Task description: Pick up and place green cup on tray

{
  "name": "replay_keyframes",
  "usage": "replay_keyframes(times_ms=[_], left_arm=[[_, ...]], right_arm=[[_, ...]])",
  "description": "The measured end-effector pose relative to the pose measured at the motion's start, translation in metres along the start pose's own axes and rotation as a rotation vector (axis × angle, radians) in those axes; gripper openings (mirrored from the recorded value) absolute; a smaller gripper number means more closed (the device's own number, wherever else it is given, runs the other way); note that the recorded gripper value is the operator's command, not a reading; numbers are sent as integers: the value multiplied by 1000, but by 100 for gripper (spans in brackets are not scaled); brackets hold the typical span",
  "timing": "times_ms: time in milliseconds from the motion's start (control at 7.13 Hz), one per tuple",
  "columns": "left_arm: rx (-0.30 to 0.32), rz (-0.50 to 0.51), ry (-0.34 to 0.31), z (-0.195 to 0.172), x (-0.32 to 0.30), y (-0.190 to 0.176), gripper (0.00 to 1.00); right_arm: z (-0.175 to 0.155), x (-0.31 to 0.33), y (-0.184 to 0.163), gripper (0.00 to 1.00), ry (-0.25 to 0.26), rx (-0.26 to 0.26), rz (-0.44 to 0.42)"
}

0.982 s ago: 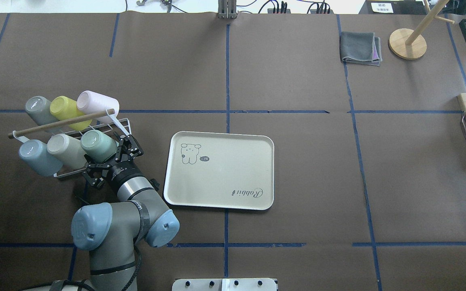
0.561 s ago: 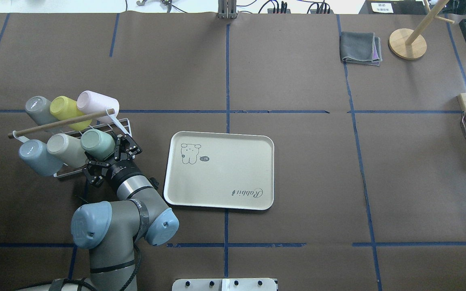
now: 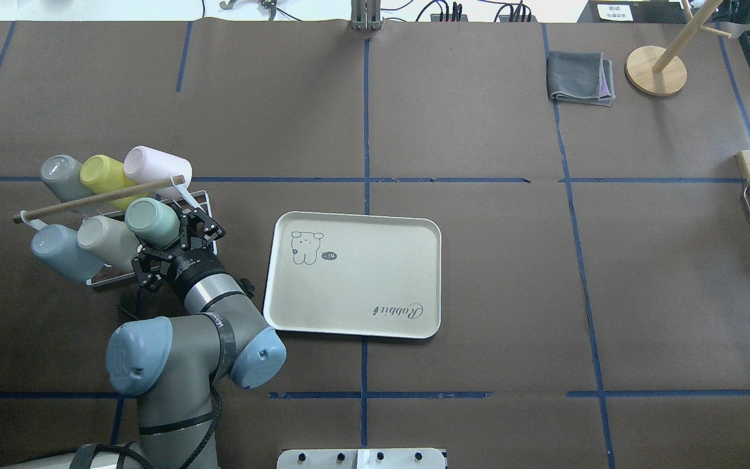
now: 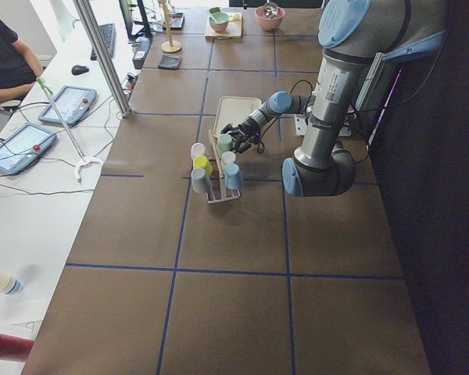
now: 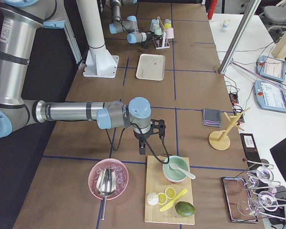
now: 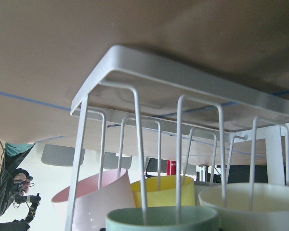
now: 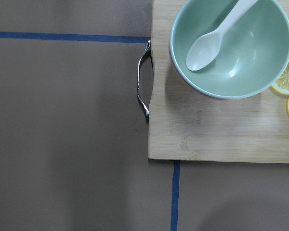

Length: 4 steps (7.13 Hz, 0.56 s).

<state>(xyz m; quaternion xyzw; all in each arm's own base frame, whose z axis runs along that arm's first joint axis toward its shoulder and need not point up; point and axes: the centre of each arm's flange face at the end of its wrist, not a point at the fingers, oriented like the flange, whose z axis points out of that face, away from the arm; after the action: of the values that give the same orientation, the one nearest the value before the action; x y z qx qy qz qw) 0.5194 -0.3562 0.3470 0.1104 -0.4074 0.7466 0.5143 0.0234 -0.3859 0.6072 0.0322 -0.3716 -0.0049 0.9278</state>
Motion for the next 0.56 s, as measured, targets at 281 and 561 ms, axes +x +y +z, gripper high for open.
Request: replay_keyframes(times_ms=[281,561], left_arm=[[21,-21,-15,-7,-2,35,71],[42,-39,-30,-20,0,65,71]], right_arm=[[0,0,-1,100,0,0,1],[0,0,-2,100,1,-1,1]])
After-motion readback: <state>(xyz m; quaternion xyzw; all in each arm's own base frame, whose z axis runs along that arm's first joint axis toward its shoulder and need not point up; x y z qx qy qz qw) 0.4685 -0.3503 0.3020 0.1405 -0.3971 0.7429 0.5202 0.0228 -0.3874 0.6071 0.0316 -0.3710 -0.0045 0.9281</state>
